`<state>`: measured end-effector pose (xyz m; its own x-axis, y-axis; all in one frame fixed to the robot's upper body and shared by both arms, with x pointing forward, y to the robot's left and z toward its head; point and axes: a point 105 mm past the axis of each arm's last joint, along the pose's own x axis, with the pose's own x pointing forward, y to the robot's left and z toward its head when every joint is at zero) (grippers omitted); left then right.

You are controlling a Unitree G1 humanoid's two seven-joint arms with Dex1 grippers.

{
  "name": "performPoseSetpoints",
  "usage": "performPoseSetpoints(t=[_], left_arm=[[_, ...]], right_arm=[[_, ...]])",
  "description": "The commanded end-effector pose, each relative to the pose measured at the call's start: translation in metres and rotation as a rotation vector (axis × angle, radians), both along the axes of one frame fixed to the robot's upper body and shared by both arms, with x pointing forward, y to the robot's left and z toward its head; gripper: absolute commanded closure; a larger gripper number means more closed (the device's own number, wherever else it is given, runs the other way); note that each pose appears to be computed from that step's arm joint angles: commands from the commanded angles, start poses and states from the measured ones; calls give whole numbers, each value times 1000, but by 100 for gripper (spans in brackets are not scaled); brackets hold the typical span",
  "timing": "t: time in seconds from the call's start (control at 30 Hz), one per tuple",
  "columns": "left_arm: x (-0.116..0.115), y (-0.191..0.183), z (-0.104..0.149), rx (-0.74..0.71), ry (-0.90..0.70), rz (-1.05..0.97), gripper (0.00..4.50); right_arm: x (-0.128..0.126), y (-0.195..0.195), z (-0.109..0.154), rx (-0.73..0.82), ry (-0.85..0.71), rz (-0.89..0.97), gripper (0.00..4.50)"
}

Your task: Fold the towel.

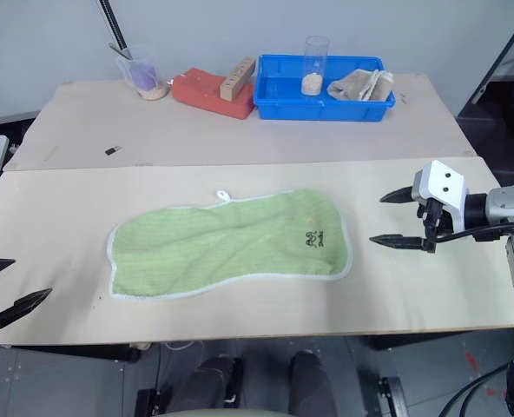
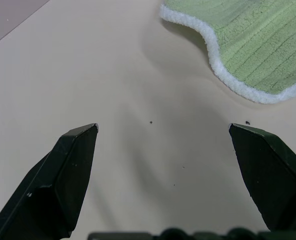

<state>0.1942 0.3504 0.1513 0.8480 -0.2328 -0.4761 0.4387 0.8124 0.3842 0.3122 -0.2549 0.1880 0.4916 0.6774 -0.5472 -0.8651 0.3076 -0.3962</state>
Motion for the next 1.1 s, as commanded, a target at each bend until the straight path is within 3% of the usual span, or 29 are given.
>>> performPoseSetpoints(t=[0.03, 0.33, 0.5, 0.63, 0.83, 1.1], left_arm=[[-1, -4, 12, 18, -45, -27, 0], [-4, -8, 17, 0, -73, -101, 0], [1, -24, 23, 89, -86, -236, 0], [-3, -49, 8, 105, 0, -404, 0], [-15, -81, -29, 127, 89, -596, 0], [20, -78, -55, 169, 13, -563, 0]], right_arm=[[-2, 2, 8, -17, -37, 17, 2], [-3, 4, 3, -8, -33, 18, 2], [-3, 11, 3, -2, -39, 51, 2], [-9, 32, 6, 17, -19, 143, 2], [-45, 86, 12, 75, 36, 356, 2], [-65, 114, 23, 160, 76, 416, 2]])
